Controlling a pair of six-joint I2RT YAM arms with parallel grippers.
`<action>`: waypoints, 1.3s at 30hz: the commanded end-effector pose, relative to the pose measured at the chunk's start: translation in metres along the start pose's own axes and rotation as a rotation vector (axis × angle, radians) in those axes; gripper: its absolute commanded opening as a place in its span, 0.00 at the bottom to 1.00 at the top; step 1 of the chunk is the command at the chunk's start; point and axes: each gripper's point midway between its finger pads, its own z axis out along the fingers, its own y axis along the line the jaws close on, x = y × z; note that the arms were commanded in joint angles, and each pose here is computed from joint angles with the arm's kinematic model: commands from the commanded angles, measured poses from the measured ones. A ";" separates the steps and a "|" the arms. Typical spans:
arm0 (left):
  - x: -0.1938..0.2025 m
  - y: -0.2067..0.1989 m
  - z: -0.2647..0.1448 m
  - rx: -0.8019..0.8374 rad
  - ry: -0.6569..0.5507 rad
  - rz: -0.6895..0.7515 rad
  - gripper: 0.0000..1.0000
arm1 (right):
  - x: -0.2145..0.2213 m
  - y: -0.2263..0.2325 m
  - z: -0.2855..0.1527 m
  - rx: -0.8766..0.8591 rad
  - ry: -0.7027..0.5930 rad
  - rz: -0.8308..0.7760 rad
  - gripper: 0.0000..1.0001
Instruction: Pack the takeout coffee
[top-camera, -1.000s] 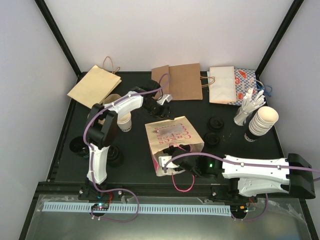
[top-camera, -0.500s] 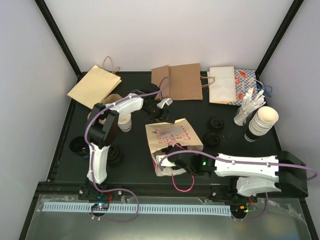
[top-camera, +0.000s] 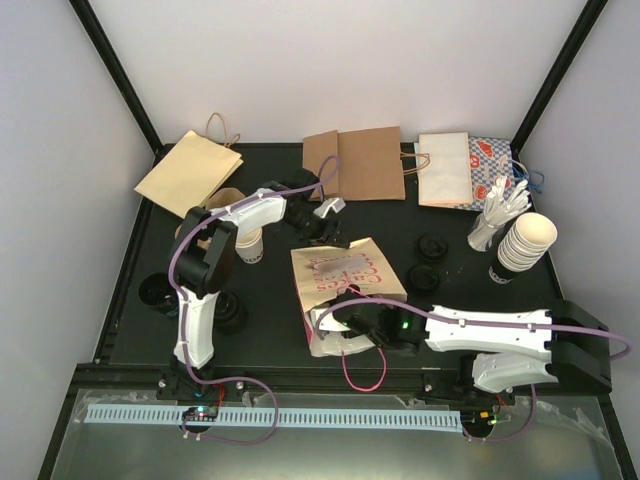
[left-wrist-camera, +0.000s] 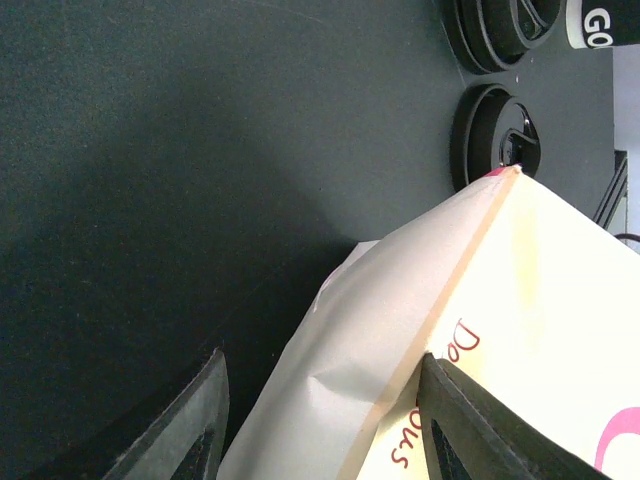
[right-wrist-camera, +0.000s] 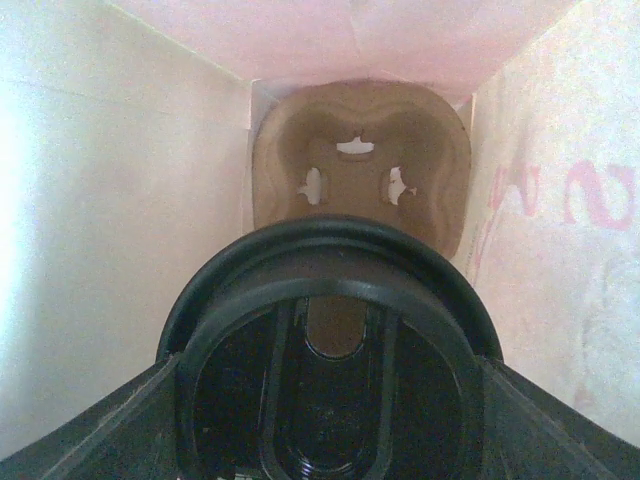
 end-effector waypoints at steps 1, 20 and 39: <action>0.016 -0.005 -0.002 -0.015 0.043 -0.006 0.53 | -0.008 -0.012 -0.016 0.023 -0.041 0.025 0.52; 0.031 -0.010 -0.005 -0.018 0.054 -0.014 0.53 | -0.051 -0.020 -0.013 0.040 -0.207 0.087 0.52; 0.042 -0.016 -0.006 -0.039 0.047 -0.007 0.51 | -0.059 -0.014 -0.031 0.046 -0.277 0.133 0.52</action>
